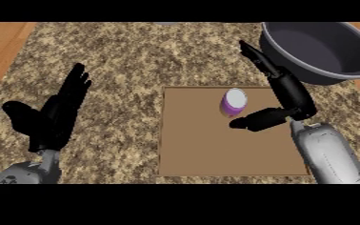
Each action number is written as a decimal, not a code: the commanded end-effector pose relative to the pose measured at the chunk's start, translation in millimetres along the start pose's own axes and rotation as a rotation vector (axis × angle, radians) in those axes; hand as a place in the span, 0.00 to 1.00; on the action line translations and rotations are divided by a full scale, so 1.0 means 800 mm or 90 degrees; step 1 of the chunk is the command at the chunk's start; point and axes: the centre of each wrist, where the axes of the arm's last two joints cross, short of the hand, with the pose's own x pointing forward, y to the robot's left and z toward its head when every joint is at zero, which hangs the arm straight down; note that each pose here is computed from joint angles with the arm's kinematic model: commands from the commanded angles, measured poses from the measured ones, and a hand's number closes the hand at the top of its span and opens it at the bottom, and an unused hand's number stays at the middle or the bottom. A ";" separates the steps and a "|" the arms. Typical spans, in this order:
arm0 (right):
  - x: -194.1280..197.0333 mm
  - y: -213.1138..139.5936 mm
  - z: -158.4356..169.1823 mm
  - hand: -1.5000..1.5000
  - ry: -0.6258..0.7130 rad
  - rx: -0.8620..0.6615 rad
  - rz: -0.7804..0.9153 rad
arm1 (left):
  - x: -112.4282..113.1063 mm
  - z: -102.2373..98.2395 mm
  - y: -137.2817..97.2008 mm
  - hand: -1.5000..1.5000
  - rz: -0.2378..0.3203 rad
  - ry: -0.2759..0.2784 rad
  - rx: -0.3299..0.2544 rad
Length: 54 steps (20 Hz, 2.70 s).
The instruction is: Pick the can from the tray and place it in the pot
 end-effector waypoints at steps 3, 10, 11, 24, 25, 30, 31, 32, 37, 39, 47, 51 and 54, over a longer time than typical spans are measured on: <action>-0.020 -0.022 0.055 0.00 -0.087 -0.011 0.117 | 0.006 0.002 -0.011 0.50 0.036 0.012 -0.020; 0.070 -0.102 0.031 0.00 0.050 0.073 0.303 | 0.013 0.009 -0.038 0.50 0.040 0.021 -0.023; 0.089 -0.127 0.031 0.00 0.069 0.094 0.317 | 0.005 0.014 -0.036 0.50 0.044 0.012 -0.025; 0.145 -0.102 -0.032 0.00 0.297 0.239 0.400 | 0.009 -0.004 -0.040 0.50 0.035 0.012 -0.035; 0.168 -0.077 -0.018 0.00 0.293 0.258 0.404 | 0.009 -0.006 -0.028 0.50 0.030 0.013 -0.029; 0.130 -0.037 -0.037 0.00 0.344 0.264 0.397 | 0.004 0.008 -0.039 0.50 0.045 0.014 -0.033; 0.109 -0.051 -0.033 0.00 0.361 0.275 0.410 | 0.002 -0.010 -0.035 0.50 0.034 0.015 -0.032; 0.100 -0.075 -0.018 0.00 0.368 0.283 0.401 | 0.011 -0.019 -0.029 0.50 0.042 0.009 -0.028; 0.087 -0.044 -0.022 0.00 0.409 0.305 0.453 | -0.009 -0.004 -0.031 0.50 0.030 0.008 -0.028; 0.090 -0.017 -0.036 0.00 0.412 0.297 0.470 | 0.005 -0.006 -0.025 0.50 0.037 0.012 -0.027; 0.095 -0.007 -0.004 0.00 0.390 0.259 0.437 | 0.014 0.010 -0.013 0.50 0.045 0.010 -0.018; 0.075 0.017 -0.017 0.00 0.394 0.262 0.427 | 0.018 -0.008 -0.052 0.50 0.033 0.005 -0.018; 0.074 0.012 -0.022 0.00 0.411 0.260 0.429 | -0.012 0.008 -0.016 0.50 0.038 0.010 -0.031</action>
